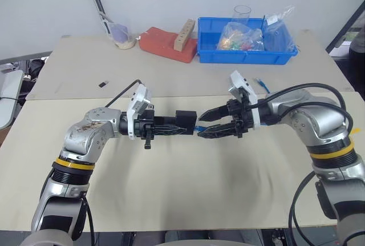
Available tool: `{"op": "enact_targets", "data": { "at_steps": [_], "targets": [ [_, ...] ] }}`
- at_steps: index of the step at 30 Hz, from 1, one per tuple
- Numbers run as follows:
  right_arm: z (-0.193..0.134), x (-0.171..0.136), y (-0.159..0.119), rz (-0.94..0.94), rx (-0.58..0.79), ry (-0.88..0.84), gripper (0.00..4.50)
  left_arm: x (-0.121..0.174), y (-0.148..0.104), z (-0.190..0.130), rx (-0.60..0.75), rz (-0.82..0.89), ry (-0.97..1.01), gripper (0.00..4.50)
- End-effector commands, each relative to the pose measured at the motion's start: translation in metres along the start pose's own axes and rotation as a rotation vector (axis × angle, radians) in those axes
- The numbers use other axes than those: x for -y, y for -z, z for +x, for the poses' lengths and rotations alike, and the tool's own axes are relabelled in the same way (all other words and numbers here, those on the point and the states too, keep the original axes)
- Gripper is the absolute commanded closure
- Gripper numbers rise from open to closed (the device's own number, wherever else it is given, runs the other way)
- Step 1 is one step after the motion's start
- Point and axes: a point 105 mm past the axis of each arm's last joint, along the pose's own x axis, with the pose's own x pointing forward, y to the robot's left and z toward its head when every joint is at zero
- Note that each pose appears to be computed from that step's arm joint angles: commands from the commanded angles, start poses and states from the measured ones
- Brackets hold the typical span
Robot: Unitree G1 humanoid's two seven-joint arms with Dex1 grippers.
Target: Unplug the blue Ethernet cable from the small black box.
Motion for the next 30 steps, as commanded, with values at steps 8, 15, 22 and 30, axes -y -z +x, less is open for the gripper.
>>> {"op": "enact_targets", "data": {
  "at_steps": [8, 15, 22, 30],
  "targets": [
    [0.0025, 0.0, -0.0065, -0.031, -0.011, -0.022, 1.71, 0.0064, -0.0157, 0.0034, 0.01, 0.06, 0.043, 3.96],
    [0.0023, -0.0021, -0.0048, -0.027, -0.018, -0.043, 3.08, 0.0081, -0.0145, 0.0053, 0.004, 0.059, 0.053, 3.96],
    [0.0021, -0.0005, -0.0043, -0.033, -0.026, -0.042, 3.08, 0.0089, -0.0133, 0.0057, 0.002, 0.056, 0.056, 3.96],
    [0.0027, 0.0006, -0.0035, -0.027, -0.027, -0.048, 3.08, 0.0097, -0.0122, 0.0061, 0.001, 0.055, 0.057, 3.96]
  ]
}}
